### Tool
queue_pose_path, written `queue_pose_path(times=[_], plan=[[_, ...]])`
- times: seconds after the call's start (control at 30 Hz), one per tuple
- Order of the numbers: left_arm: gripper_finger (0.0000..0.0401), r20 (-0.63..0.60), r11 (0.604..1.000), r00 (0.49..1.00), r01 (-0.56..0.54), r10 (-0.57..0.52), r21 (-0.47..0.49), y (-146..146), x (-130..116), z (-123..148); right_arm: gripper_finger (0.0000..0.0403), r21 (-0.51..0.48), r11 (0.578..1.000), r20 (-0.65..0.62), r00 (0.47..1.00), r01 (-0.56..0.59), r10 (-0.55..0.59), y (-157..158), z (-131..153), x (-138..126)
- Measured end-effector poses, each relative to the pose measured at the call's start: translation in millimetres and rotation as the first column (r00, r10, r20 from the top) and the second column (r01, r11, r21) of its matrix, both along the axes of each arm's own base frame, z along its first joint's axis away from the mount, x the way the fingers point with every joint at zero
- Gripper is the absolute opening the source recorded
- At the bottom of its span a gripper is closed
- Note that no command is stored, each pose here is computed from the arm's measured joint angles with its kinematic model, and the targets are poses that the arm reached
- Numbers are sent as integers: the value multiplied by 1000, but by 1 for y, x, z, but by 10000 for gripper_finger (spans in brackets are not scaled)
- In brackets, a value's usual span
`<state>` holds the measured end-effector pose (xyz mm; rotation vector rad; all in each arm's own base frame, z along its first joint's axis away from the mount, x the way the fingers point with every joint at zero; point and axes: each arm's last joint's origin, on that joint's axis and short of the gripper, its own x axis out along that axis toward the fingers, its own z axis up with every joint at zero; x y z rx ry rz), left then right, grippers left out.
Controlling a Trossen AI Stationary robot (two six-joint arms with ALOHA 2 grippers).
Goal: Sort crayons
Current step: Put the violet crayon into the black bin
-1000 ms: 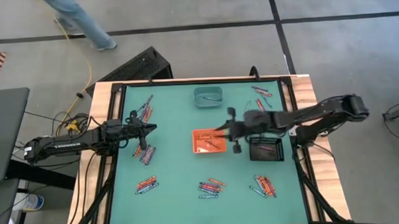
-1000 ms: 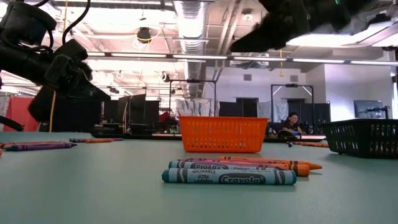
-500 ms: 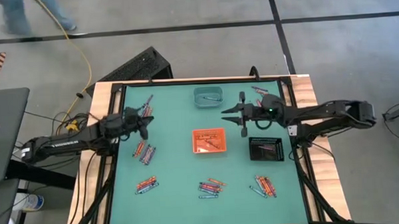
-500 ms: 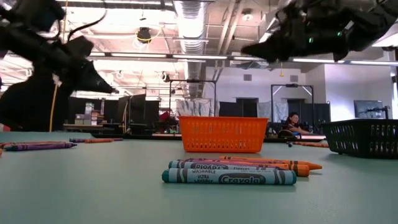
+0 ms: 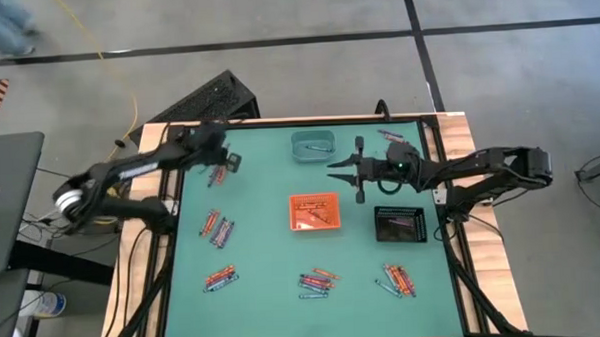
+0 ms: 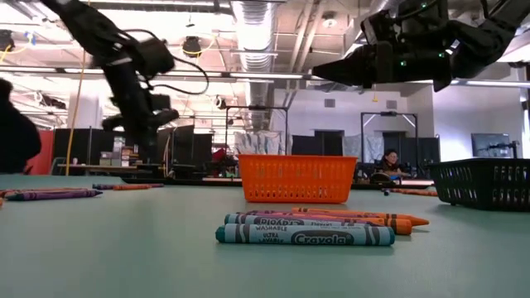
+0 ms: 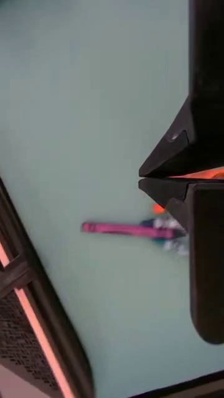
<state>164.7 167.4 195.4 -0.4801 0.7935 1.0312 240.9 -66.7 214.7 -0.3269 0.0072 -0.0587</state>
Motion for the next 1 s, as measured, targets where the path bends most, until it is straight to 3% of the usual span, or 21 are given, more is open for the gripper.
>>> queue_pose_path(times=[0.17, 0.4, 0.63, 1.0], plan=[[20, -73, 999, 997, 12, -15, -43, 35, 16, -8, 107, -18, 1000, -2, 1000, 5, -5, -1, 0, 0], [90, -176, 993, 984, -15, -6, -117, 71, 23, -27, 107, 1, 1000, -52, 999, 4, -4, -1, -5, 0], [134, -213, 990, 977, -25, -6, -142, 82, 17, -30, 107, 18, 1000, -87, 996, 4, -2, -1, -9, -1], [137, -198, 977, 980, -44, 2, -207, 88, 1, -33, 107, 58, 998, -115, 993, -23, 30, 7, -12, 1]])
